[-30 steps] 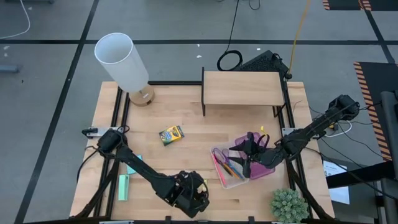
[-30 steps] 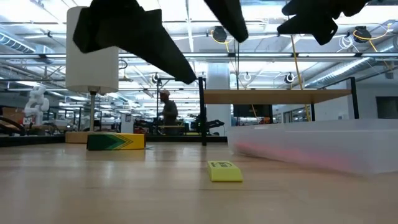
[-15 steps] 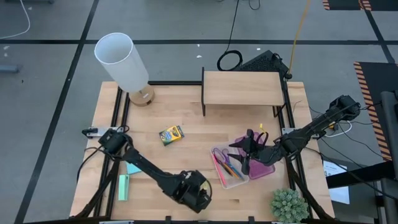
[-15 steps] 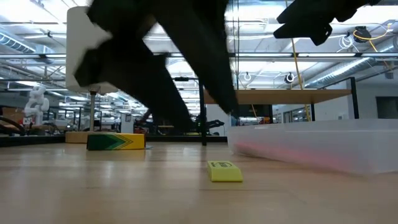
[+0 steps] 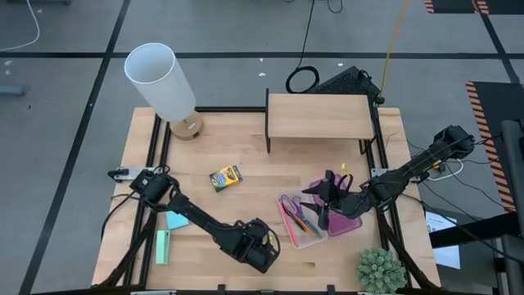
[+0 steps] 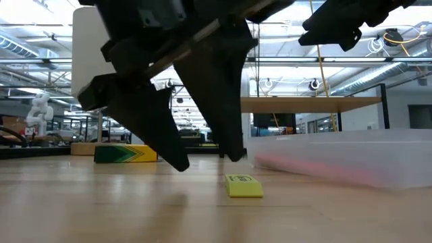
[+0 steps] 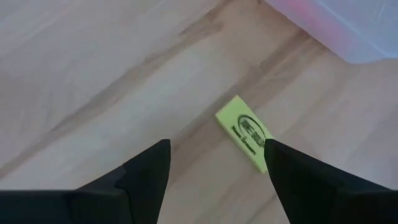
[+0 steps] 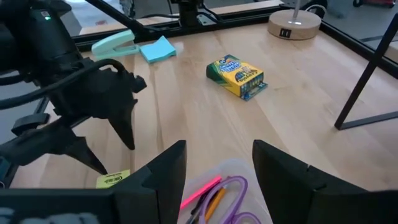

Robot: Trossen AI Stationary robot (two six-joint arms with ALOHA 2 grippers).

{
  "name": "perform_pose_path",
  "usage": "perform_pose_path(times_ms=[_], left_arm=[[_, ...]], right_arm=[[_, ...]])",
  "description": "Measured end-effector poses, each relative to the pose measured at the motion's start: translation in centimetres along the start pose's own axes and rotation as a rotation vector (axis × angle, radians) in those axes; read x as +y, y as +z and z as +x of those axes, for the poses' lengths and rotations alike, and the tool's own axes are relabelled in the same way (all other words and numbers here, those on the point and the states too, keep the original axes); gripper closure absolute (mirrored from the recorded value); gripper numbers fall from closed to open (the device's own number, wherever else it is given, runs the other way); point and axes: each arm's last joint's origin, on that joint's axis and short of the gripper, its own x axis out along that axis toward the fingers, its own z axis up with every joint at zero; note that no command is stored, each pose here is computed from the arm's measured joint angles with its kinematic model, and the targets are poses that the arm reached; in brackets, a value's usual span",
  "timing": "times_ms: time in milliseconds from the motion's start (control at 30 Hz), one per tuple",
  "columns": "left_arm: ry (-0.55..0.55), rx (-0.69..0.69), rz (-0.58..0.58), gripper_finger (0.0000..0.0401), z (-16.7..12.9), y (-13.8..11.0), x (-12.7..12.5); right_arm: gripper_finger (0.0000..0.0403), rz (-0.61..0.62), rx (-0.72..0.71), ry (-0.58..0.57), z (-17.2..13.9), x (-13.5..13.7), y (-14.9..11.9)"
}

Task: Pack school essentials
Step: Put the yellow eraser into the purple supply box

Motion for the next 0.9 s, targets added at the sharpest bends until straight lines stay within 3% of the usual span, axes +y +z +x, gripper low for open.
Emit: perform_pose_path(times_ms=[300, 700, 900], left_arm=[[-0.097, 0.016, 0.009, 0.0137, 0.4, 0.2, -0.9], [-0.103, 0.011, 0.074, 0.0138, 2.4, 0.7, -0.9], [-0.031, 0.018, 0.122, 0.0184, 2.4, 0.6, -0.2]], right_arm=[[0.0225, 0.0, -0.001, 0.0, 0.0, 0.0, 0.0], [0.0225, -0.002, 0.008, -0.004, 0.0, -0.1, -0.1], [0.0225, -0.004, 0.013, -0.007, 0.0, -0.1, -0.1]])
